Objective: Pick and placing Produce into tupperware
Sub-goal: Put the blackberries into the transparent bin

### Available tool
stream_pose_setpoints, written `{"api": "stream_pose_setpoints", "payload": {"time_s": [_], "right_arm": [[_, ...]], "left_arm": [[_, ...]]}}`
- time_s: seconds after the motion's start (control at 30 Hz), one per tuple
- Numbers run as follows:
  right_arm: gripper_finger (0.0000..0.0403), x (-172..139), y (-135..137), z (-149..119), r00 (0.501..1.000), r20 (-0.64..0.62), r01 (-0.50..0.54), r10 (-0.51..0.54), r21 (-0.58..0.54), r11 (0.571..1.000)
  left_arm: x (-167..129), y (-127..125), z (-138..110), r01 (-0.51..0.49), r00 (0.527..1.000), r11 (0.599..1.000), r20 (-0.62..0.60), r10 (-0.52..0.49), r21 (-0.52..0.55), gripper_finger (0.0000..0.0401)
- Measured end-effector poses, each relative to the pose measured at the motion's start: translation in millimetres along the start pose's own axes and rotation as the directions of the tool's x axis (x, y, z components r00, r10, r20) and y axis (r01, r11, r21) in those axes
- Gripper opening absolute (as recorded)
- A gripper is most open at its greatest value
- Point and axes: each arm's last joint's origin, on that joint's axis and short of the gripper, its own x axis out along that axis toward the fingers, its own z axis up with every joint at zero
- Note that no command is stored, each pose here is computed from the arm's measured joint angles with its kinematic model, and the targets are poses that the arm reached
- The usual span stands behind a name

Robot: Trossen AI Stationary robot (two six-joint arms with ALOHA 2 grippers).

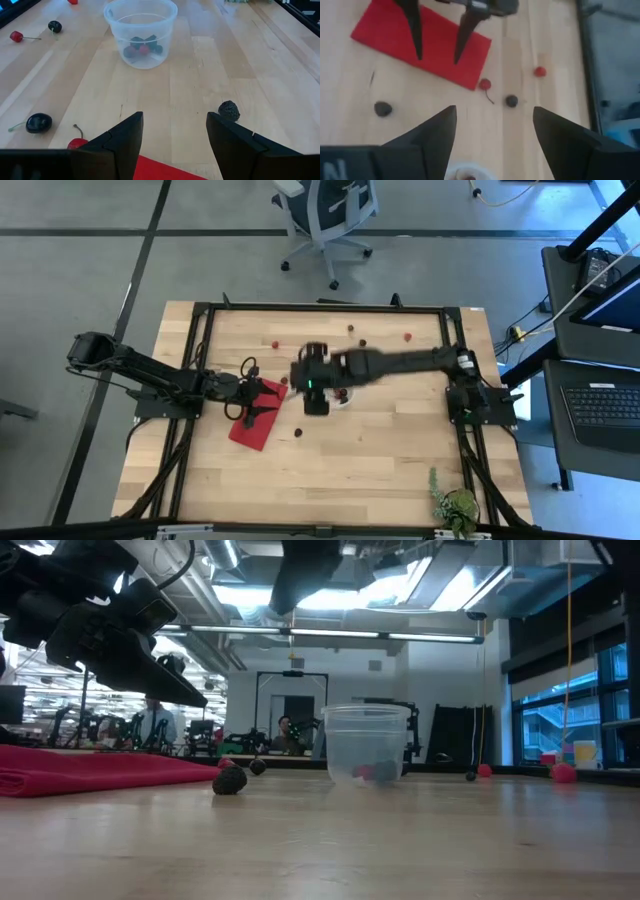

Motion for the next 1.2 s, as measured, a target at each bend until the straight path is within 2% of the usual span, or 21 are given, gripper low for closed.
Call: {"api": "stream_pose_setpoints", "payload": {"time_s": [0.13,0.27,0.4,0.57,0.73,0.83,1.1,1.2], "right_arm": [[0.0264,11,46,-13,0.999,0.037,0.04,-0.04,-0.001,0.999],[0.0264,28,86,-40,0.996,0.081,0.045,-0.047,0.025,0.999],[0.0264,38,117,-69,0.976,0.193,0.09,-0.103,0.077,0.993],[0.0264,30,148,-109,0.953,0.29,0.046,-0.085,0.139,0.989],[0.0264,9,162,-154,0.917,0.375,0.055,-0.137,0.221,0.974],[0.0264,0,164,-183,0.878,0.443,0.053,-0.181,0.286,0.957],[0.0264,-6,158,-242,0.802,0.58,-0.082,-0.142,0.343,0.936],[0.0264,-5,155,-259,0.789,0.6,-0.111,-0.131,0.35,0.93]], "left_arm": [[0,-2,1,0.045,0.999,0.999,0.007,-0.045,0.002,0.0212],[-1,-7,2,0.072,0.997,0.997,0.023,-0.072,0.011,0.0212],[-2,-12,7,0.097,0.992,0.995,0.075,-0.099,0.025,0.0212],[-4,-19,12,0.133,0.982,0.989,0.127,-0.14,0.062,0.0212],[-6,-25,16,0.166,0.968,0.984,0.178,-0.175,0.066,0.0212],[-7,-27,20,0.177,0.957,0.982,0.222,-0.187,0.066,0.0212],[-7,-27,22,0.184,0.952,0.982,0.24,-0.188,0.04,0.0212],[-6,-30,32,0.179,0.945,0.981,0.267,-0.191,0.07,0.0212]]}}
